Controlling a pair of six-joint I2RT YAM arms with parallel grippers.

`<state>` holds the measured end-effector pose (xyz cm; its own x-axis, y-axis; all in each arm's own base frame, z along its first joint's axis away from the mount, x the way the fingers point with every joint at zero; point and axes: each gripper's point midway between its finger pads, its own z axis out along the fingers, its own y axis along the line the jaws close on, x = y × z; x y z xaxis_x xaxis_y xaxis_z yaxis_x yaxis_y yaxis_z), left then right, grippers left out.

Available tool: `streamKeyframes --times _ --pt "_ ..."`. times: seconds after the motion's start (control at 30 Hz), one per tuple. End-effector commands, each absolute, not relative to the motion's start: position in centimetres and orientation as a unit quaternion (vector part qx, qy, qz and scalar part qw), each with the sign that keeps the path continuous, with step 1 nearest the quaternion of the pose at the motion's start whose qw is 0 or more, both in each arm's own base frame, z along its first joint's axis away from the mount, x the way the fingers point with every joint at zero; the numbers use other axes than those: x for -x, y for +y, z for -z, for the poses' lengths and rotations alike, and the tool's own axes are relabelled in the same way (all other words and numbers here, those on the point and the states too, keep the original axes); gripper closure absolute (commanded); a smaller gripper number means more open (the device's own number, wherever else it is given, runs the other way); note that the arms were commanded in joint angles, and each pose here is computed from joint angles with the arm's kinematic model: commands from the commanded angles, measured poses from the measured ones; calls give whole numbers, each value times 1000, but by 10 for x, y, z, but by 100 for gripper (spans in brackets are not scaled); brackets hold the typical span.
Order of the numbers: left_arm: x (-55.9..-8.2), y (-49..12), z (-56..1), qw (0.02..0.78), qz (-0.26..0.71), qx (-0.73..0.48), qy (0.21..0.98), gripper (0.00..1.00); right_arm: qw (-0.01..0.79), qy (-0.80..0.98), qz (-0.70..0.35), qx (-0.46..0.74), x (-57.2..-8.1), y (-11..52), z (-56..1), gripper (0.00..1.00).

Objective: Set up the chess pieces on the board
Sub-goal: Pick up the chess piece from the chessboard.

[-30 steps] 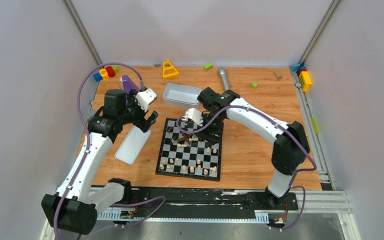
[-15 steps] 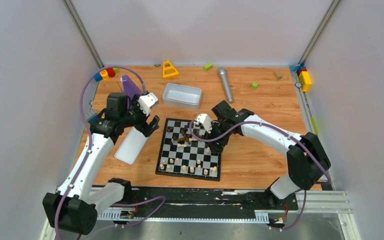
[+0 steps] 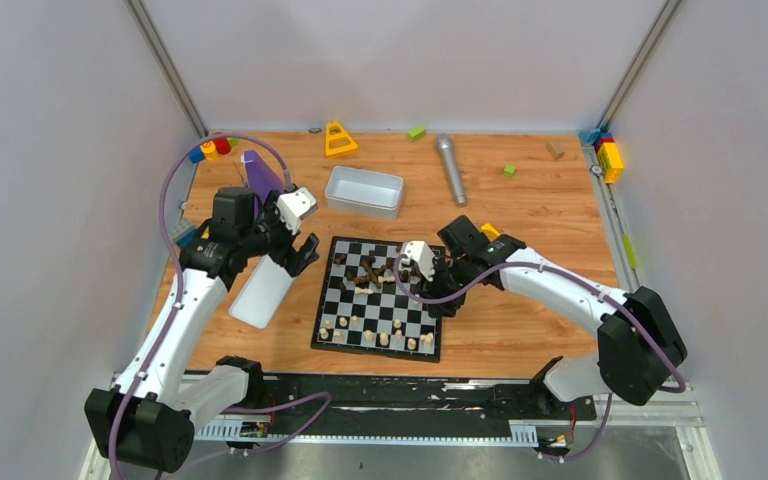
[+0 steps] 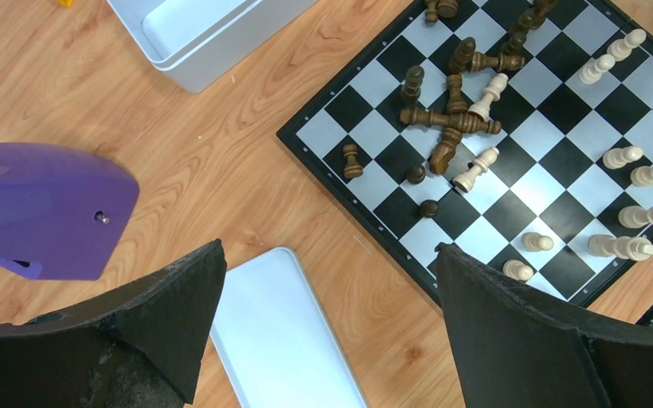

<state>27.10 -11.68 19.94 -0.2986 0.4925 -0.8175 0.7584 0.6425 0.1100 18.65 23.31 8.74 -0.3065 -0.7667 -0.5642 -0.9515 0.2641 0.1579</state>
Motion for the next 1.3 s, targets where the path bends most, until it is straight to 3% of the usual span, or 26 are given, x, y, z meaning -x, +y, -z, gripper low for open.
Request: streamKeyframes --times 0.0,1.27 --pt "-268 -117 -205 448 156 -398 785 0 191 745 -277 576 -174 241 -85 58" --pt "-265 -116 -203 444 155 -400 786 0 129 742 -234 615 -149 241 -38 67"
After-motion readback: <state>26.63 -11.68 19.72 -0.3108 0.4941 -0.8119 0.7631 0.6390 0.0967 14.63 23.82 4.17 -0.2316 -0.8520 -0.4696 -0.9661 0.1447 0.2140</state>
